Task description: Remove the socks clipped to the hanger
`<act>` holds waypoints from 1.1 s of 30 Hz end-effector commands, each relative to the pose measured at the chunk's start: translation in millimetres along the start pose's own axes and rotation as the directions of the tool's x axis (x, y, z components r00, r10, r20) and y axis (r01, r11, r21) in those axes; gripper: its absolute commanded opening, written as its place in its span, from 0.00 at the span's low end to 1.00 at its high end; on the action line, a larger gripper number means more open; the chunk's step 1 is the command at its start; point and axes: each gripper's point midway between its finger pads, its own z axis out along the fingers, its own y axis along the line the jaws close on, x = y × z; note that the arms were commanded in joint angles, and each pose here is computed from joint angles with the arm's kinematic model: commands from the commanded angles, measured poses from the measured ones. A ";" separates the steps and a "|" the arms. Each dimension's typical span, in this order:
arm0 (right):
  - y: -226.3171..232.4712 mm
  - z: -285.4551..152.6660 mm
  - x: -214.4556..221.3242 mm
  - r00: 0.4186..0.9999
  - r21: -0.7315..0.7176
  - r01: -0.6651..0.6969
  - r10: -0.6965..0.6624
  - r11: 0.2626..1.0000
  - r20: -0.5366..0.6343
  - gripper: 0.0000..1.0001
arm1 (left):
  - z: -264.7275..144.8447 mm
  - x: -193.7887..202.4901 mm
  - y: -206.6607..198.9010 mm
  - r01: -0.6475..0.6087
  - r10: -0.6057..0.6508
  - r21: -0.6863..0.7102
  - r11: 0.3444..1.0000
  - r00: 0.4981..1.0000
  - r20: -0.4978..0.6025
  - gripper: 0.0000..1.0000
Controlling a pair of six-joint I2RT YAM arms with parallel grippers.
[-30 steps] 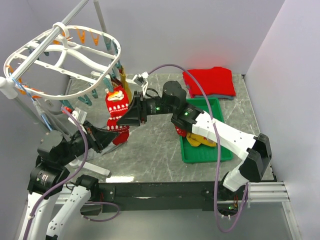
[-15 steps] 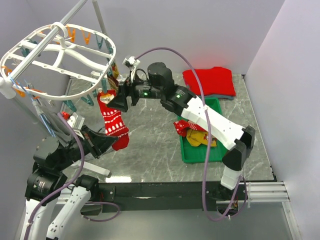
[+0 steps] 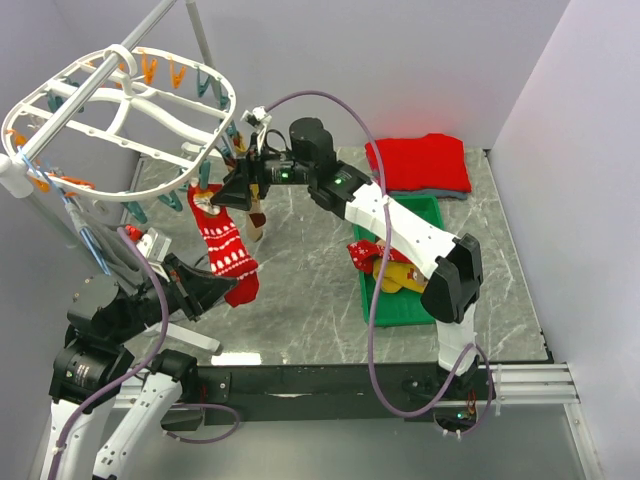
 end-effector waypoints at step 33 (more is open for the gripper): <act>27.8 16.8 -70.9 0.974 -0.226 0.046 0.006 0.973 0.227 0.67 | -2.9 -2.5 -16.5 -0.006 0.005 0.079 0.997 1.000 0.006 0.01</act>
